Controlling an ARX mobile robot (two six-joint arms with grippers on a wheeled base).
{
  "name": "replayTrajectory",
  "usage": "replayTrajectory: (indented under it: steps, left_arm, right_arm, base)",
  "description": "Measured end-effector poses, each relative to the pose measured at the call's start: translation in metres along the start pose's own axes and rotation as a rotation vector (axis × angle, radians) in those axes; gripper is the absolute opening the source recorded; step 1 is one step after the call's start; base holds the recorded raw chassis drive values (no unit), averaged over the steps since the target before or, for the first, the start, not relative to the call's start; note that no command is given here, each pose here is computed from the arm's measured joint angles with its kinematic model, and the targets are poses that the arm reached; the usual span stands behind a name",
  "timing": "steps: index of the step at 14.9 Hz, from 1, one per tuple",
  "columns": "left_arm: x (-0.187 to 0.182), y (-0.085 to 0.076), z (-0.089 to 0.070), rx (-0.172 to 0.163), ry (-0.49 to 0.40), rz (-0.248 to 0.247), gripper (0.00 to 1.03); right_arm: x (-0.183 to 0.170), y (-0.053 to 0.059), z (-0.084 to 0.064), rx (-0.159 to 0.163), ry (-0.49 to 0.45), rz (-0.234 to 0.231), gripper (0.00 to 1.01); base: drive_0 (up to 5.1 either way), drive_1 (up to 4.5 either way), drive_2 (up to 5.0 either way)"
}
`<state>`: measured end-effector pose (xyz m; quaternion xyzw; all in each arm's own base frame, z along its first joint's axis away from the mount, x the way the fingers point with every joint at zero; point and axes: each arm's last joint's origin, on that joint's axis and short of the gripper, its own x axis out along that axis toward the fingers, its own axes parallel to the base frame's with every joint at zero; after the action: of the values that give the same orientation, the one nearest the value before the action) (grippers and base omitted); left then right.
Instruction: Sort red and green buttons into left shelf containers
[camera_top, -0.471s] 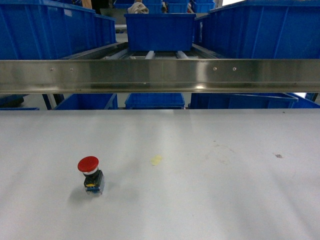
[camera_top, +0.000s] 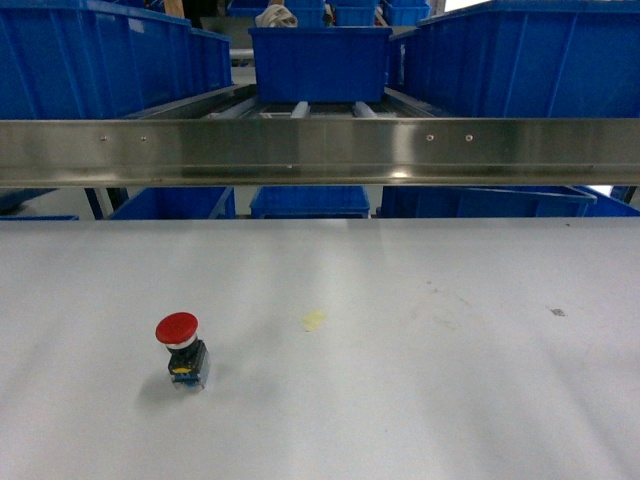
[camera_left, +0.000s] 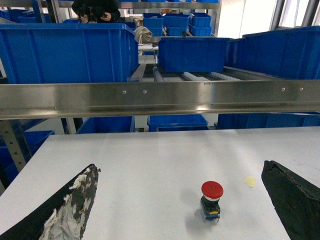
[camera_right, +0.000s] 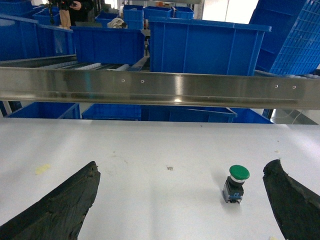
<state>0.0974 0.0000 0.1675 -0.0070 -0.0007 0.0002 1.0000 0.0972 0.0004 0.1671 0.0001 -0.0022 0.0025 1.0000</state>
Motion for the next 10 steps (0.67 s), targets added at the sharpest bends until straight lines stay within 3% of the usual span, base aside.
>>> replayTrajectory:
  steps: [5, 6, 7, 8, 9, 10]
  left_arm:
    - [0.0, 0.0, 0.0, 0.0, 0.0, 0.0, 0.98]
    - [0.001, 0.001, 0.0, -0.002, 0.001, -0.024, 0.98]
    - [0.006, 0.012, 0.004, -0.035, 0.022, -0.041, 0.98]
    - [0.015, 0.023, 0.013, -0.097, 0.084, -0.061, 0.98]
    - [0.024, 0.027, 0.023, -0.122, 0.096, -0.132, 0.98]
    - [0.034, 0.028, 0.028, -0.137, 0.113, -0.228, 0.98]
  right_arm:
    - [0.0, 0.0, 0.0, 0.0, 0.0, 0.0, 0.98]
    - [0.001, 0.001, 0.002, 0.006, -0.021, -0.017, 0.98]
    - [0.01, 0.008, 0.011, 0.028, -0.085, -0.047, 0.98]
    - [0.021, 0.012, 0.009, 0.042, -0.062, -0.077, 0.98]
    - [0.033, 0.009, 0.006, 0.053, -0.051, -0.182, 0.98]
    - [0.044, 0.007, 0.003, 0.056, -0.032, -0.255, 0.98]
  base:
    - [0.0, 0.0, 0.0]
    - [0.0, 0.0, 0.0]
    - [0.0, 0.0, 0.0]
    - [0.0, 0.0, 0.0]
    - [0.0, 0.0, 0.0]
    - [0.0, 0.0, 0.0]
